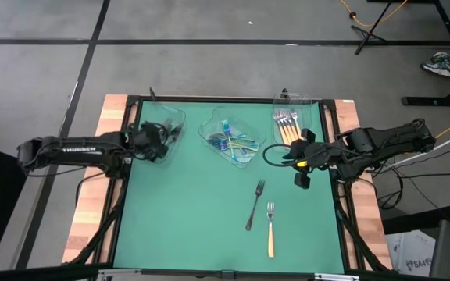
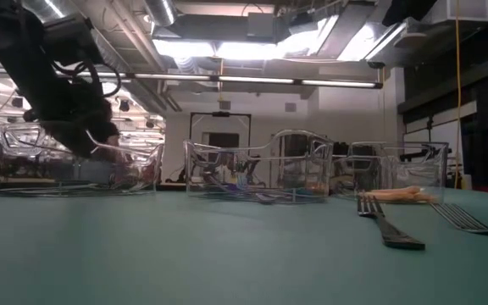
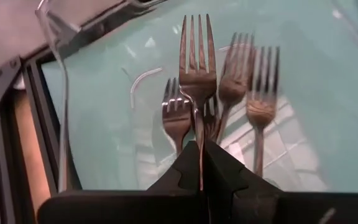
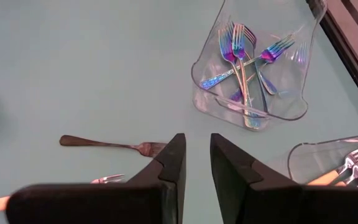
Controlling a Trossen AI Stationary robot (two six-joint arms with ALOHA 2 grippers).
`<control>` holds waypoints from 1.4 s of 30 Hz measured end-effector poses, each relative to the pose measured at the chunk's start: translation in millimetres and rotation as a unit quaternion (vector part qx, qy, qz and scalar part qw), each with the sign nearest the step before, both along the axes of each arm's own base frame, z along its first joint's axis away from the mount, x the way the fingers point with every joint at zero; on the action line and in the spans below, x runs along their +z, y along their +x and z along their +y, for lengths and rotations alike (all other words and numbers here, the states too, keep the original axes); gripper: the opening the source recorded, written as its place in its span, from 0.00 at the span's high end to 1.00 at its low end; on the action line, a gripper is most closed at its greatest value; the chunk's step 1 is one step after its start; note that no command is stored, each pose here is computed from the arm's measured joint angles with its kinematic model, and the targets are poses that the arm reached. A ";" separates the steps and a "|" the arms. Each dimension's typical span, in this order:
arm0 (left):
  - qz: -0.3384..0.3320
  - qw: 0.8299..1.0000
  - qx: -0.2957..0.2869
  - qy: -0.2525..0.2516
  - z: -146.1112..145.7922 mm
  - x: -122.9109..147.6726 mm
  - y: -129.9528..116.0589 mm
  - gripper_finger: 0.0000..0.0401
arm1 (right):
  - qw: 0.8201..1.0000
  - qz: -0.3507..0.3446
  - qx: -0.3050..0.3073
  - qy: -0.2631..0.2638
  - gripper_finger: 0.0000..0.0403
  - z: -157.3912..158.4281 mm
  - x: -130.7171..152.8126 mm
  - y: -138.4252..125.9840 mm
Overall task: Sort silverware by color (type)
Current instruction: Put the black fork into the left transparent bin, then put the orange fork into the right transparent bin
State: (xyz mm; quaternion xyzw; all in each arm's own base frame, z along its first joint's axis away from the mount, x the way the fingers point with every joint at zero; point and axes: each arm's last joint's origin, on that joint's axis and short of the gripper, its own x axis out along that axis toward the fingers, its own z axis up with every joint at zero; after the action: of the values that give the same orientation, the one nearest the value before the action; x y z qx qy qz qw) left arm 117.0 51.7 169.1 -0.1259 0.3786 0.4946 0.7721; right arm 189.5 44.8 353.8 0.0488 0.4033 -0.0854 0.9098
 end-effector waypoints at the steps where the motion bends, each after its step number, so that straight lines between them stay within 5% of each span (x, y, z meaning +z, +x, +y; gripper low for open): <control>1: -0.002 1.000 0.006 -0.005 1.9 -0.1 -0.7 0.99 | 1.000 0.000 0.000 0.000 0.85 0.0 0.0 0.0; 16: 0.002 0.996 0.029 -0.084 24.3 -4.6 -11.8 0.99 | 1.000 0.000 0.000 0.000 0.85 0.0 0.0 0.0; 31: 0.001 0.995 0.041 -0.088 28.5 -4.7 -14.8 0.98 | 1.000 -0.001 -0.009 0.009 0.85 0.0 0.0 0.0; 42: 0.001 0.995 0.041 -0.088 28.6 -4.7 -14.8 0.85 | 1.000 -0.002 -0.011 0.028 0.85 1.9 -5.1 3.9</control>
State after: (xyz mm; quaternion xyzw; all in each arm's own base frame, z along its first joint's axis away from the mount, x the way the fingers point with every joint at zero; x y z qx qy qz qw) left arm 102.2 80.3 164.4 -0.2081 0.4159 0.4910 0.7366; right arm 193.4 46.7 348.8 0.0789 0.4029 -0.0838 0.9080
